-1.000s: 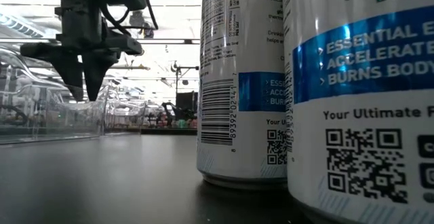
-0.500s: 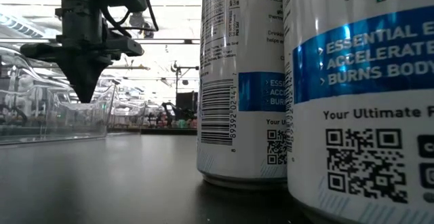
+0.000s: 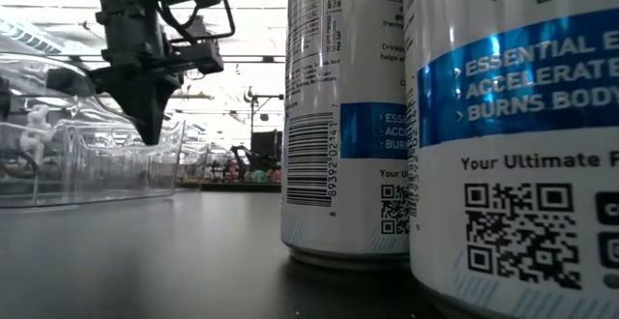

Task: Sort soda cans
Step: Move the bottom transparent bin to the center of the table. Move the top left transparent bin to the left of the bottom transparent bin

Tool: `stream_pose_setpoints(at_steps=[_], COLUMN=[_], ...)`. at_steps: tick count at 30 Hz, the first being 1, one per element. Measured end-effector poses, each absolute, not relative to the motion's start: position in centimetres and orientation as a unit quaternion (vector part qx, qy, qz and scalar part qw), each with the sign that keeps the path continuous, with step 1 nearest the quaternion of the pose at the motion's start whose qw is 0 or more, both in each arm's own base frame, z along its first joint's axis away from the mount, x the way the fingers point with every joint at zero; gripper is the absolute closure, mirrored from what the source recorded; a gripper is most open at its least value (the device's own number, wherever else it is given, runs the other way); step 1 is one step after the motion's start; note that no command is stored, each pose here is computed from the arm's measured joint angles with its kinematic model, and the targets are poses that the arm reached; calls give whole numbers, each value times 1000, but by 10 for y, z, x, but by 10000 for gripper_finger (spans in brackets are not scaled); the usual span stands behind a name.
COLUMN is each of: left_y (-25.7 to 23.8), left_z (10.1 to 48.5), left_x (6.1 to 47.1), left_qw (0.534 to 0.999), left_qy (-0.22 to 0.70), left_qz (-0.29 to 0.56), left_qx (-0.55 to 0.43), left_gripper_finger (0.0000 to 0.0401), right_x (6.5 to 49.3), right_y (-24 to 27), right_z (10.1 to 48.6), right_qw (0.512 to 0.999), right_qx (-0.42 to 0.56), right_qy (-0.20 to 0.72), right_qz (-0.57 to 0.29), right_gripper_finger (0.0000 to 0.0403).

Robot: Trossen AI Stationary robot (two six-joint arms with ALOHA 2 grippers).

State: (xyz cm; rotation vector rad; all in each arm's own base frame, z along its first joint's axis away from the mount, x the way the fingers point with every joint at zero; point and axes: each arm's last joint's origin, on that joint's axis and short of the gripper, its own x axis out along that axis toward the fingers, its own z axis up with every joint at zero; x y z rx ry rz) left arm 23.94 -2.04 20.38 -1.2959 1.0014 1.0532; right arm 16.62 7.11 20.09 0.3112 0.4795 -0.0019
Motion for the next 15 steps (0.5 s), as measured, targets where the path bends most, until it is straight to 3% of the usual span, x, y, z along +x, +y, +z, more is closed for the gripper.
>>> stream_pose_setpoints(at_steps=[15], left_y=[-11], left_z=[228], left_x=[315], left_qw=[591], left_qy=[421], left_qz=[442], left_qx=[-527], left_gripper_finger=[394], right_x=[166], right_y=[71], right_z=[201], right_qw=[961], right_qx=[143], right_qy=[237], right_qz=[2], right_gripper_finger=[296])
